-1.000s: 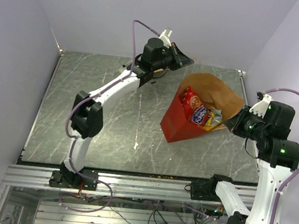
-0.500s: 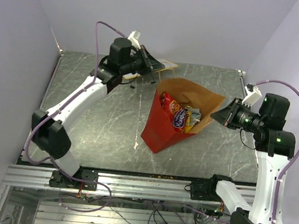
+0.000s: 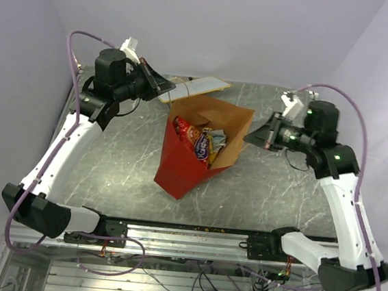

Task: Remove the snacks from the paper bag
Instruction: Move the paper bag to the center of the board.

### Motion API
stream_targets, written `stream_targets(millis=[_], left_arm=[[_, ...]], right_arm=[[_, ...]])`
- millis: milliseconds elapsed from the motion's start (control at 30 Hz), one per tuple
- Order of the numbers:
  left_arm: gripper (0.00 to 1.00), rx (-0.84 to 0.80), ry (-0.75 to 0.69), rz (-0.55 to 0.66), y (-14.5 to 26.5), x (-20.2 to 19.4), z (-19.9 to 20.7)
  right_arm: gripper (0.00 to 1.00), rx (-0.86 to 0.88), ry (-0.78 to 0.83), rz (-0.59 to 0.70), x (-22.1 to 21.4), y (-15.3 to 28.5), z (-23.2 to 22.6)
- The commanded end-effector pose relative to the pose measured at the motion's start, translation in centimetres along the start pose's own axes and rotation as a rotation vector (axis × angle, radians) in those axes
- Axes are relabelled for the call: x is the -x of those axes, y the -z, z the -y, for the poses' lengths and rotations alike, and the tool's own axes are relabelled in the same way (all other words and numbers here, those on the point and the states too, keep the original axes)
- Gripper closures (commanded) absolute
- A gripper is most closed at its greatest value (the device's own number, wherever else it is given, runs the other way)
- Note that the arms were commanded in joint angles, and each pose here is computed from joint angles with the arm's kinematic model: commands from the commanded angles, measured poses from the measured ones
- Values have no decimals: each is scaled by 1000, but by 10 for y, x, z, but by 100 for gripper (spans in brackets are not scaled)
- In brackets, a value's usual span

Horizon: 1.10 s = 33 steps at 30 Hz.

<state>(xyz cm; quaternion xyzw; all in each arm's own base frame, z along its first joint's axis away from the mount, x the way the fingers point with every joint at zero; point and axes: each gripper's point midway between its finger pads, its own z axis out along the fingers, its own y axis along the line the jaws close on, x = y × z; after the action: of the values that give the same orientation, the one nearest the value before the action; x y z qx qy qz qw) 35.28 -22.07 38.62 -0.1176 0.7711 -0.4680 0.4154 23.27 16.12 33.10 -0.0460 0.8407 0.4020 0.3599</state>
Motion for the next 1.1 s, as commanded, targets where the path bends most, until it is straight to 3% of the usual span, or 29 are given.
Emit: stream_targets(millis=[0, 133, 333, 733, 800, 1067], left_arm=[[93, -20, -52, 81, 34, 23, 13], [93, 54, -72, 111, 57, 26, 2], [93, 179, -76, 141, 87, 18, -22], [93, 244, 47, 79, 110, -27, -53], [89, 261, 54, 67, 114, -32, -58], [56, 288, 35, 53, 129, -40, -60]], right_arm=[[98, 66, 37, 69, 24, -40, -45], [100, 104, 60, 15, 16, -81, -79], [100, 138, 99, -9, 23, -110, -99], [99, 111, 30, -77, -14, -123, -74], [99, 103, 27, -82, -16, -123, -72], [98, 80, -2, -82, -18, -124, -67]])
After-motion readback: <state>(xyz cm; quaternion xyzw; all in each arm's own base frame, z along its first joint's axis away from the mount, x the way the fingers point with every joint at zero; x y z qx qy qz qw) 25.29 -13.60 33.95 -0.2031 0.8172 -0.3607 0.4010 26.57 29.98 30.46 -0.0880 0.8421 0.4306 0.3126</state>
